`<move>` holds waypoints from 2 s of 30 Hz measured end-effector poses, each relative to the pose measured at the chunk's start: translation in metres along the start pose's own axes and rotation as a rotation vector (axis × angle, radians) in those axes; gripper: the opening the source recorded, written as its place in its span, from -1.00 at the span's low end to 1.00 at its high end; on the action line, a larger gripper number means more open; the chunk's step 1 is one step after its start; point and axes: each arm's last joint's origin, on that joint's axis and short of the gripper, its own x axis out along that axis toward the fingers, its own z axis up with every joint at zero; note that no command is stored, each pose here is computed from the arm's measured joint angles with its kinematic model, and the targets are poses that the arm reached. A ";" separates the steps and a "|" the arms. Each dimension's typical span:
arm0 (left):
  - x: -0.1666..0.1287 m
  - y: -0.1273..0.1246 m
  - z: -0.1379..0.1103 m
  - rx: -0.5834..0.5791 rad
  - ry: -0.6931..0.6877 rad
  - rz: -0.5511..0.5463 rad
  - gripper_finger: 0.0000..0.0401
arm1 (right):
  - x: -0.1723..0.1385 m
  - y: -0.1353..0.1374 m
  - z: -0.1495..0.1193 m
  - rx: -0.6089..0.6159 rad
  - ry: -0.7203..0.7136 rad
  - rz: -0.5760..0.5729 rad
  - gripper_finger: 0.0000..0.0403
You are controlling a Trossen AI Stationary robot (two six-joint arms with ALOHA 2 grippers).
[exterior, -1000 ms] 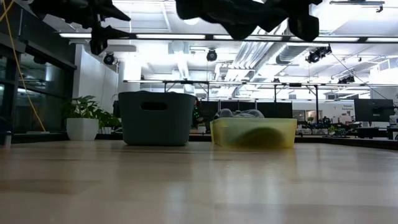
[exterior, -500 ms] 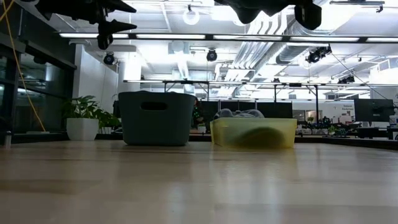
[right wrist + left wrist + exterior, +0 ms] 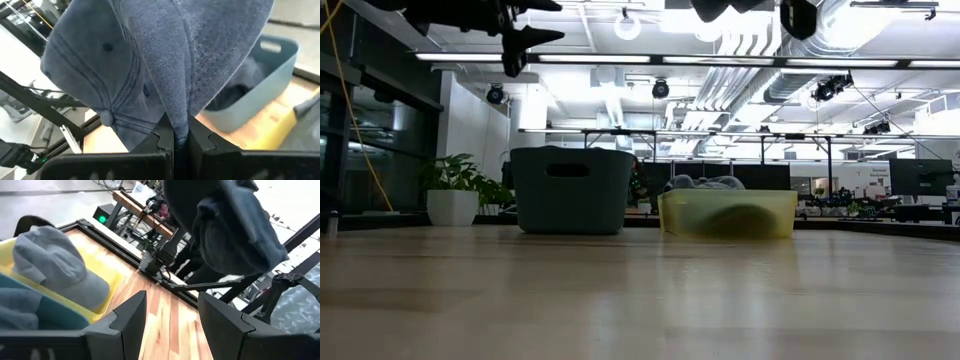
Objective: Pick & Place hat
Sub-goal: Put the blue cap into the blue bin
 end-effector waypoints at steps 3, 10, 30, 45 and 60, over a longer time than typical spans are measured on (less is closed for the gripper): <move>0.001 -0.001 0.004 0.006 -0.036 -0.012 -0.12 | -0.003 0.001 0.016 -0.036 -0.013 -0.020 -0.96; 0.006 -0.005 0.017 -0.081 -0.177 -0.067 -0.12 | -0.004 -0.003 0.033 -0.103 0.030 -0.097 -0.96; 0.041 0.007 0.029 -0.066 -0.143 -0.219 -0.12 | -0.004 -0.017 0.028 -0.146 0.117 -0.196 -0.96; 0.041 -0.012 0.055 1.074 -0.212 0.007 -0.12 | 0.000 -0.029 0.041 0.106 0.085 -0.140 -0.96; 0.059 -0.038 0.028 1.849 0.075 0.338 -0.12 | 0.028 -0.049 0.050 0.288 0.079 -0.128 -0.96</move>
